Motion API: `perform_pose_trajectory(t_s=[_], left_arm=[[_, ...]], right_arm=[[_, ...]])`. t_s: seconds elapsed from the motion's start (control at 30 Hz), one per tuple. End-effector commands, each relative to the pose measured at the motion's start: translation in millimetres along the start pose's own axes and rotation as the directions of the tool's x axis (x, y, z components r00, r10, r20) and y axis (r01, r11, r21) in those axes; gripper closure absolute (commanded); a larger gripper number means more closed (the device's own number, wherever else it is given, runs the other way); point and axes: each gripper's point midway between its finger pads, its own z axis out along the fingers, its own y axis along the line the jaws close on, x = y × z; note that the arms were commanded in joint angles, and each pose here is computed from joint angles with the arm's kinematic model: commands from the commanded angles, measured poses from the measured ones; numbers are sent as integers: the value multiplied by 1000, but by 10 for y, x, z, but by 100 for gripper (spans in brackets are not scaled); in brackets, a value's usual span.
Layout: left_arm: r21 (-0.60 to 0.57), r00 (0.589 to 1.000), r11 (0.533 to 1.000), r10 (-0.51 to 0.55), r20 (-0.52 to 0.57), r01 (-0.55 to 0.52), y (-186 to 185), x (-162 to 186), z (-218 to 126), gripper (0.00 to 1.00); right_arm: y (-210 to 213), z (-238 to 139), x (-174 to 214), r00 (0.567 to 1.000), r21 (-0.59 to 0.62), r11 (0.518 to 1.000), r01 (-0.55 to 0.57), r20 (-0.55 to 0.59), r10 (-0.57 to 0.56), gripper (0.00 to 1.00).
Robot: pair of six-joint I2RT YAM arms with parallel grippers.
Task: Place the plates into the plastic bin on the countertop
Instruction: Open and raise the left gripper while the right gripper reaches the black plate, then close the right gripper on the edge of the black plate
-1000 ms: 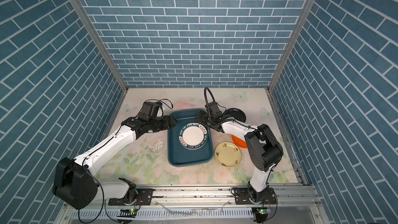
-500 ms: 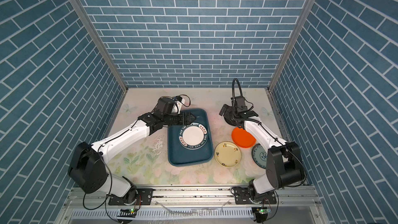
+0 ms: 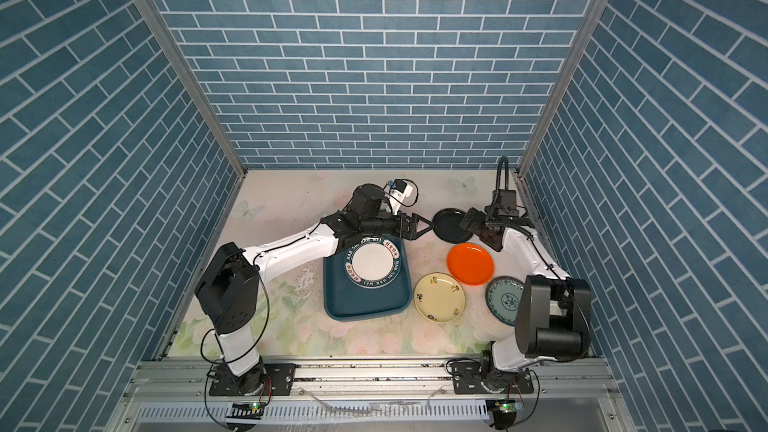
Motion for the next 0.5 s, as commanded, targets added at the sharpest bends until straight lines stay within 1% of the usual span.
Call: perform_pose_trajectory(t_s=[0.0,0.2,0.23,0.3,0.4,0.47], left_arm=[[29,999,999,39,20,-39,-153,-59,32,0],[-14,998,999,49,38,-48,-135,-43,-65,0],[-20,998,998,52,42,-51,-140,-55,-88,0],[-34,998,998,54,43,-52,-127,-54,-110,0],[-57,998,997,51,45,-49,-100,-53,-141,0],[-66,998,997,50,46,-47,-92,-50,-161,0]], right_arm=[[-117,175,-27,999,-35,999,-18,-42,17,2],[-272,458,-53,994,-63,995,-75,-87,69,3],[-254,499,-67,994,-88,993,-77,-91,69,2],[-227,560,-90,994,-119,990,-75,-89,65,1],[-187,631,-119,996,-156,986,-63,-79,51,4],[-195,671,-118,996,-158,986,-53,-83,40,4]])
